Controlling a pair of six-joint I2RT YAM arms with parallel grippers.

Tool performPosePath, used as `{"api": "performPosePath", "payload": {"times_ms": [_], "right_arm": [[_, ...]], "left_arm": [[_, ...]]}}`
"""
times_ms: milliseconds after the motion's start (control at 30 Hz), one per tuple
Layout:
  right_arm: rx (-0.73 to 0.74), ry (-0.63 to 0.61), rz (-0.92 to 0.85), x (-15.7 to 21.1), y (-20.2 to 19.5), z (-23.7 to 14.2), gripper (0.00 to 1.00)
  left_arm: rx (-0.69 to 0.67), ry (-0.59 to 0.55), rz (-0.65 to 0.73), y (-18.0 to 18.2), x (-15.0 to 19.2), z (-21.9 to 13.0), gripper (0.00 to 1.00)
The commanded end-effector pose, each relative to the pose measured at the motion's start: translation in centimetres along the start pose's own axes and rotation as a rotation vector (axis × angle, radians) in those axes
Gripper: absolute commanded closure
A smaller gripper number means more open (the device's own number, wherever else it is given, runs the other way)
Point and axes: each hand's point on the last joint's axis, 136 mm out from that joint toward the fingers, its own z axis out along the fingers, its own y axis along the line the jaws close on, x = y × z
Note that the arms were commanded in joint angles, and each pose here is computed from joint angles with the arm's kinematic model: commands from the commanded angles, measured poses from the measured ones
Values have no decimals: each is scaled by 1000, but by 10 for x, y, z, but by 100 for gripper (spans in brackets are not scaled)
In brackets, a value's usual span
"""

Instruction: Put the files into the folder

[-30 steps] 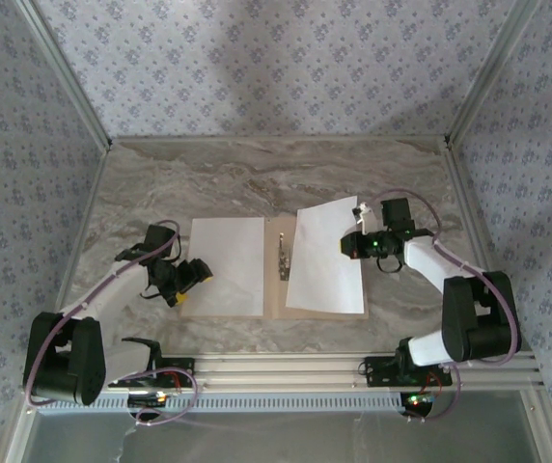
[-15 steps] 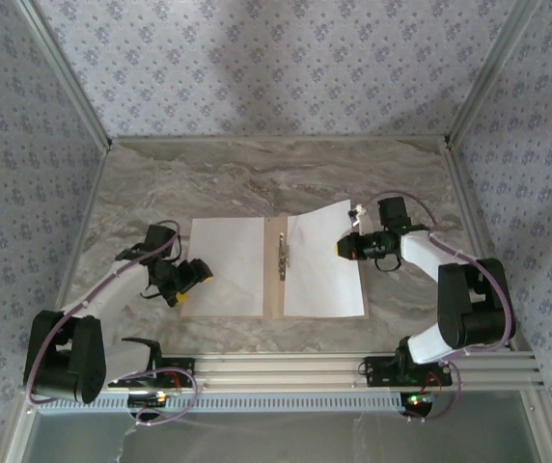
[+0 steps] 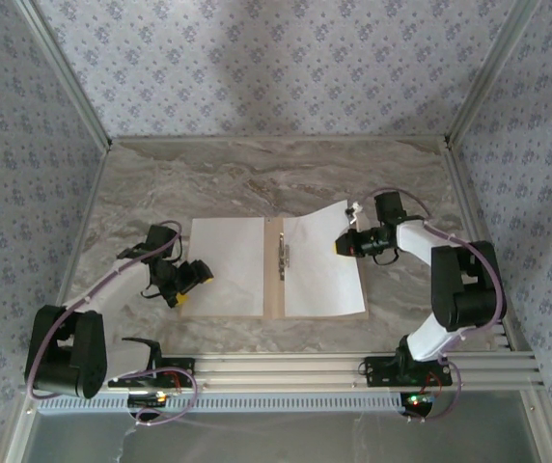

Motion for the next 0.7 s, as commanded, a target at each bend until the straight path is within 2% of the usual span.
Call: {"api": "performPosePath", "payload": {"times_ms": [0,167,267,533,667], "right_arm": [[-26,20,14,-1,2,0,100],[-7,7,36,-3,-2,-1,100],[2,0,60,-5,-6,-2,94],[18,-17,115,-4,-17,-1,72],[33,-30,136,-3,-23,-3,69]], "left_arm": [[5,11,9,1,1,2,20],[4,12,11,1,0,3,20],[4,14,11,1,0,4,21],[3,15,9,1,1,4,21],[6,14,9,0,1,3,21]]}}
